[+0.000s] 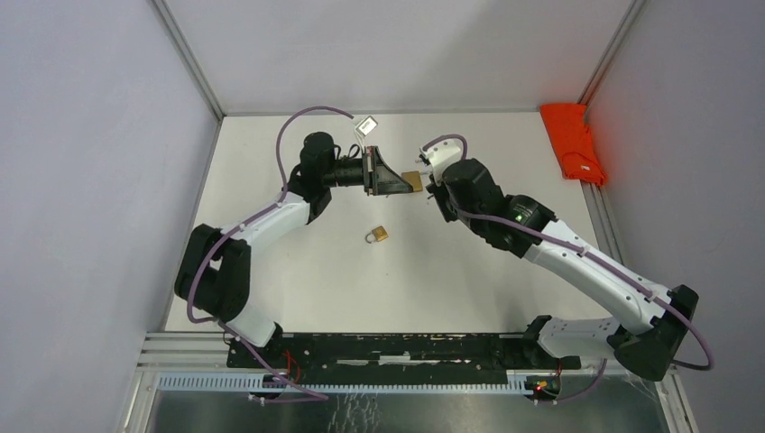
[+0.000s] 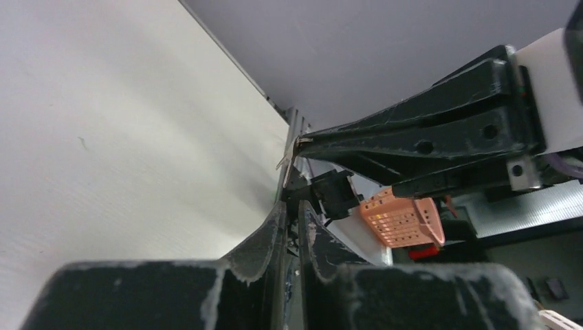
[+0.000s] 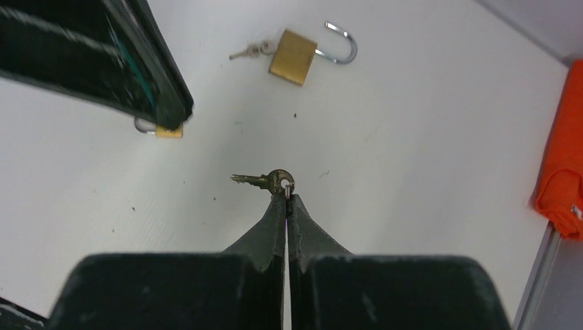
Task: Unlock with the key
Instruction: Pick up the key from the center of the board.
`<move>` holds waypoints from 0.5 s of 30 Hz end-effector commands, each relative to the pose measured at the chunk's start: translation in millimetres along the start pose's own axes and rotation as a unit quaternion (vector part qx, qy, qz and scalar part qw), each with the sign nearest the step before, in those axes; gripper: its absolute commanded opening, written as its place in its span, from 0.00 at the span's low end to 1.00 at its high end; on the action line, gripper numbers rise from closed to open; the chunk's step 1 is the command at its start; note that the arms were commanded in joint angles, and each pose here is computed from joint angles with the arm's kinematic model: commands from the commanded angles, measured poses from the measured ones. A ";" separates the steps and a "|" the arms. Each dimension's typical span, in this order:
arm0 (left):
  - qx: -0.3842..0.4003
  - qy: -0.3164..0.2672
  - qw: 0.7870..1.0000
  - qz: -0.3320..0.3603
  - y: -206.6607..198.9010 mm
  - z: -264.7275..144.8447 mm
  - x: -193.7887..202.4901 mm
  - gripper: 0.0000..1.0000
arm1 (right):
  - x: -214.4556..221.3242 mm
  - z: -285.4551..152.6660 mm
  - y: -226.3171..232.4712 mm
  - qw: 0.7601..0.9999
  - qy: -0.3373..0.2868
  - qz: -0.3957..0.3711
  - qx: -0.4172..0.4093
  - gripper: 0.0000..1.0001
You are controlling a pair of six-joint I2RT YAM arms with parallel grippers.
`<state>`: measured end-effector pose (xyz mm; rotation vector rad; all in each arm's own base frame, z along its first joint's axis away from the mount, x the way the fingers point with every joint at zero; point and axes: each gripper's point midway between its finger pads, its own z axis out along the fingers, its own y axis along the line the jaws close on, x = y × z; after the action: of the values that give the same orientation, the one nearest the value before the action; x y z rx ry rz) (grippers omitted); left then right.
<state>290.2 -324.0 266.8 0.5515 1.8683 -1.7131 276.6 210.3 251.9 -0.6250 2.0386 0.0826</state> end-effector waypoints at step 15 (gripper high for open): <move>0.087 -0.004 0.996 0.016 -34.4 4.8 -12.6 0.41 | -70.5 -5.7 7.6 0.997 -0.078 0.002 -0.029 0.00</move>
<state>281.1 -328.5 287.5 0.6008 1.7560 -1.8327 293.6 234.0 288.4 -0.6452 1.9503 0.1331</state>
